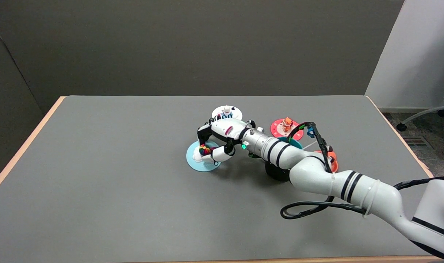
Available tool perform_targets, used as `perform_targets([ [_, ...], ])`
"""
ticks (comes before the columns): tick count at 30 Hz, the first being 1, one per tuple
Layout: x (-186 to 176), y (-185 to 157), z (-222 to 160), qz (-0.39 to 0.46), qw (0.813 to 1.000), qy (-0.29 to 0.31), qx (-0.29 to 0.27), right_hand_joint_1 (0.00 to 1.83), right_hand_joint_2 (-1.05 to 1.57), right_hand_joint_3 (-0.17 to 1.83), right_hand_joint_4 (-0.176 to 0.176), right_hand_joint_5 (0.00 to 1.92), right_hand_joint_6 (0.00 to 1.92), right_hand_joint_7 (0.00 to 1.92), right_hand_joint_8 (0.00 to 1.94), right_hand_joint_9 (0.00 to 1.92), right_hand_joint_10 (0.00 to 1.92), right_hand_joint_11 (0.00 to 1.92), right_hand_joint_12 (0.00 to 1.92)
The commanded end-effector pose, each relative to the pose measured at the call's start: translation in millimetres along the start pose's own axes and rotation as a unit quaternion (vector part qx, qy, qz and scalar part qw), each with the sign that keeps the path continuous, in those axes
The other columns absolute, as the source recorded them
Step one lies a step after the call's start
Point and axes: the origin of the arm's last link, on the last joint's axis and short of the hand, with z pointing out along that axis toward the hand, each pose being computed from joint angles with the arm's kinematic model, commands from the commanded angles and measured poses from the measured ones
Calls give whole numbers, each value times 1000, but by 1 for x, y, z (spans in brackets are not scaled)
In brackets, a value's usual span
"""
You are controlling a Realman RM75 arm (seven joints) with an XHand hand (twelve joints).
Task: Pick up the cup lid with blue sky.
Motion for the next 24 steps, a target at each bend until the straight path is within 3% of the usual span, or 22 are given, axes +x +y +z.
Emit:
perform_targets([
  [1, 11, -4, -3, -5, 1000, 6, 10, 846, 1169, 314, 136, 618, 1573, 519, 909, 421, 702, 368, 204],
  [3, 15, -5, -3, -11, 1000, 6, 13, 850, 1178, 313, 116, 607, 1590, 518, 1001, 421, 790, 390, 199],
  [4, 18, -6, -4, -14, 1000, 7, 16, 993, 1237, 214, 36, 610, 1650, 546, 1329, 423, 837, 387, 223],
  [5, 21, -6, -5, -17, 1000, 7, 17, 1081, 1262, 168, -4, 611, 1680, 572, 1514, 420, 876, 396, 222],
  [9, 29, -8, -7, -26, 999, 8, 22, 1078, 1251, 190, 12, 595, 1684, 588, 1519, 411, 932, 418, 209],
  [11, 33, -7, -8, -31, 999, 8, 24, 1076, 1267, 153, 16, 592, 1677, 594, 1514, 431, 897, 362, 346],
  [13, 38, -8, -9, -37, 999, 7, 27, 1076, 1252, 190, 18, 592, 1683, 592, 1524, 409, 957, 418, 215],
  [18, 51, -7, -13, -56, 998, 4, 30, 1067, 1262, 178, 27, 579, 1682, 593, 1539, 430, 965, 398, 291],
  [19, 54, -7, -13, -59, 998, 4, 31, 1065, 1254, 195, 28, 581, 1683, 591, 1543, 418, 1014, 435, 215],
  [24, 67, -4, -17, -72, 997, 1, 28, 1079, 1233, 204, 30, 615, 1643, 612, 1518, 435, 1049, 448, 217],
])
